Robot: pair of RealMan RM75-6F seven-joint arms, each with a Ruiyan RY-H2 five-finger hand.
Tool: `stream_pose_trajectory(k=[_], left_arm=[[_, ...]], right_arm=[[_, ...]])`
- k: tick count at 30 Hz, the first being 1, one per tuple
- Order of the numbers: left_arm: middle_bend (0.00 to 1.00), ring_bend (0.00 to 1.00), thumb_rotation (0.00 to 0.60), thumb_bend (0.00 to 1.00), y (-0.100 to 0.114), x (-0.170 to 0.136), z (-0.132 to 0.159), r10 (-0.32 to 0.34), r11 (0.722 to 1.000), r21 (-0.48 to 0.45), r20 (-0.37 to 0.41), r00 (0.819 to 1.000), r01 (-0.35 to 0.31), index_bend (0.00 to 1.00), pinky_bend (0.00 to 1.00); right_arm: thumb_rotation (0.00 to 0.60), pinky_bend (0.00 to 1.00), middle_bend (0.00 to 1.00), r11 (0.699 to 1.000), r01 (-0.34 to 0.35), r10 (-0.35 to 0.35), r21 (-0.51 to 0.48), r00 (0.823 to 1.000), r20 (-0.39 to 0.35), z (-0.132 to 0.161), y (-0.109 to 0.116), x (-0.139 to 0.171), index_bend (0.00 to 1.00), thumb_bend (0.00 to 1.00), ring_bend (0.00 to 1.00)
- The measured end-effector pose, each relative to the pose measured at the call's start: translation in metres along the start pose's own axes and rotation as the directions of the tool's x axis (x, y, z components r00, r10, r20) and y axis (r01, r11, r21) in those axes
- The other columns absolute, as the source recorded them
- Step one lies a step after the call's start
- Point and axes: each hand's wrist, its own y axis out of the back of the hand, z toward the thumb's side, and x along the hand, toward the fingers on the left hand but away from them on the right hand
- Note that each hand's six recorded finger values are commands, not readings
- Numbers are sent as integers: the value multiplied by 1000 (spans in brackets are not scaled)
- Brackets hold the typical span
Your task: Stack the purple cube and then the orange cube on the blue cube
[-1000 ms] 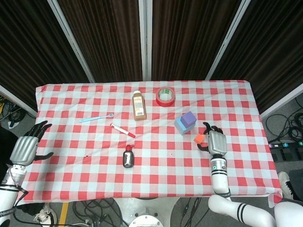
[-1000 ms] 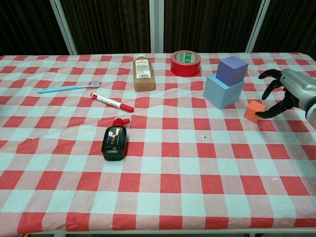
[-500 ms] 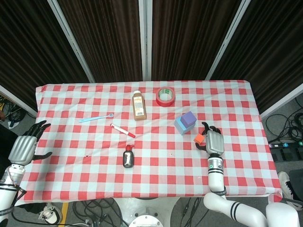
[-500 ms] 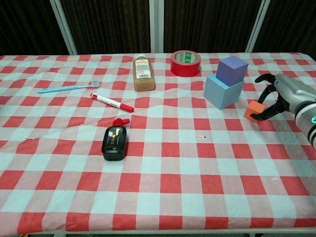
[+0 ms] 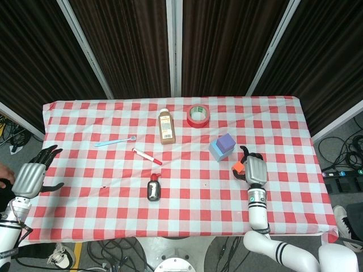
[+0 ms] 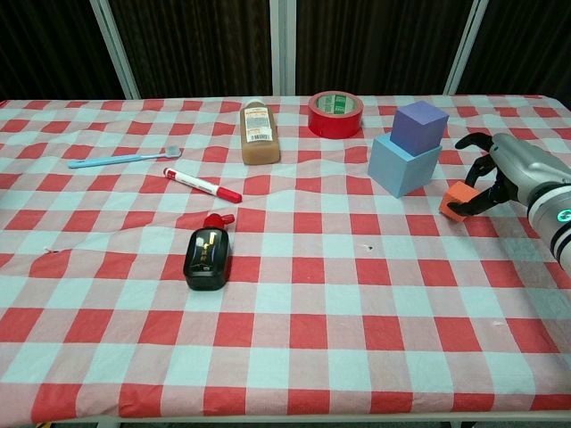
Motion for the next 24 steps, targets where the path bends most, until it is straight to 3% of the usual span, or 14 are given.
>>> stream_pose_trajectory(k=[6,15,19,24], left_arm=[[194,134,600,86,0,1,5,1,1000,-5,9,1000,-1,193,322],[195,134,600,86,-3,3,14,-5,1000,-1,22,1000,5,193,322],[195,134,600,86,-4,5,17,-8,1000,5,25,1000,8,193,321],[194,134,600,86,-6,7,19,-9,1000,13,18,1000,9,193,321]], right_arm=[[600,161,519,998,54,-55,-19,997,-61,6,30,14,168,169,246],[600,154,519,985,162,-148,63,972,-184,9,120,30,168,160,243],[600,154,519,978,153,-116,139,963,-243,12,150,19,168,159,244],[600,154,518,972,81,1,221,938,-347,33,155,-4,168,165,240]])
